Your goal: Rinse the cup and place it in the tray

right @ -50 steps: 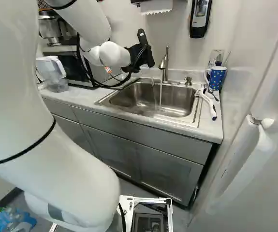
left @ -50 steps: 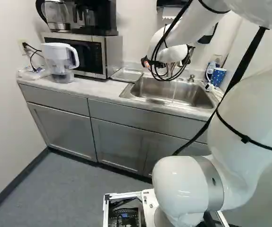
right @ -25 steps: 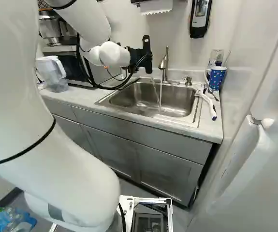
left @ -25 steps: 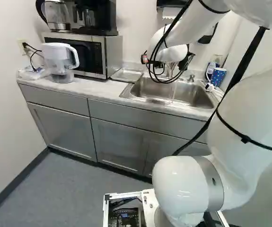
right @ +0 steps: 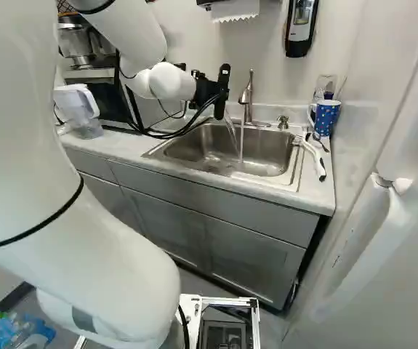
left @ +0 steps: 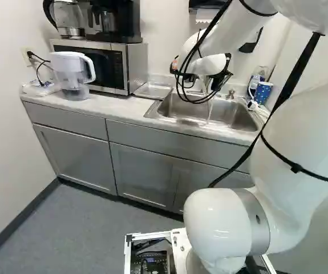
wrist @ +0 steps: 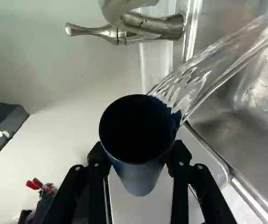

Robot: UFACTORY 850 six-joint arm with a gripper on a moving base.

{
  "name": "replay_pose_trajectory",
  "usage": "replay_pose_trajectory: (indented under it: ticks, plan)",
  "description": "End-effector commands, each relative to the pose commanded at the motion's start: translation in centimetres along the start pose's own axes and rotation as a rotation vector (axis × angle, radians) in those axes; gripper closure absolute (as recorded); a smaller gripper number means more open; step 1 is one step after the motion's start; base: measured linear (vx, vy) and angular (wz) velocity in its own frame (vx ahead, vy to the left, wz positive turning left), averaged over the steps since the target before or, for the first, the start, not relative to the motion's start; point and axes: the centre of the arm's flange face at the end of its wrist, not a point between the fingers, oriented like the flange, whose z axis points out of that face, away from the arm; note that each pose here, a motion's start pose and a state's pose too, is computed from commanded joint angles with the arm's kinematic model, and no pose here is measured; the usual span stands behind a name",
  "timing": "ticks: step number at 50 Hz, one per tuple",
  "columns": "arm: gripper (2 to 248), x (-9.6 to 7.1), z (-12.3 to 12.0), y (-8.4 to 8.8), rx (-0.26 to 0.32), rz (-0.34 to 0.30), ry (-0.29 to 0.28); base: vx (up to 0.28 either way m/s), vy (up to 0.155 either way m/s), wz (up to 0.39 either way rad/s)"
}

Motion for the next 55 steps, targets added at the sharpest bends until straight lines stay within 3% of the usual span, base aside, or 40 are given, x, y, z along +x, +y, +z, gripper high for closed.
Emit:
replay_pose_trajectory:
  ticks: [22, 55]
  plan:
    - [124, 0.0, 0.0, 0.0, 0.0, 0.231, 0.0, 0.0, 0.0, 0.0]
    - [124, 0.0, 0.0, 0.0, 0.0, 0.231, 0.0, 0.0, 0.0, 0.0]
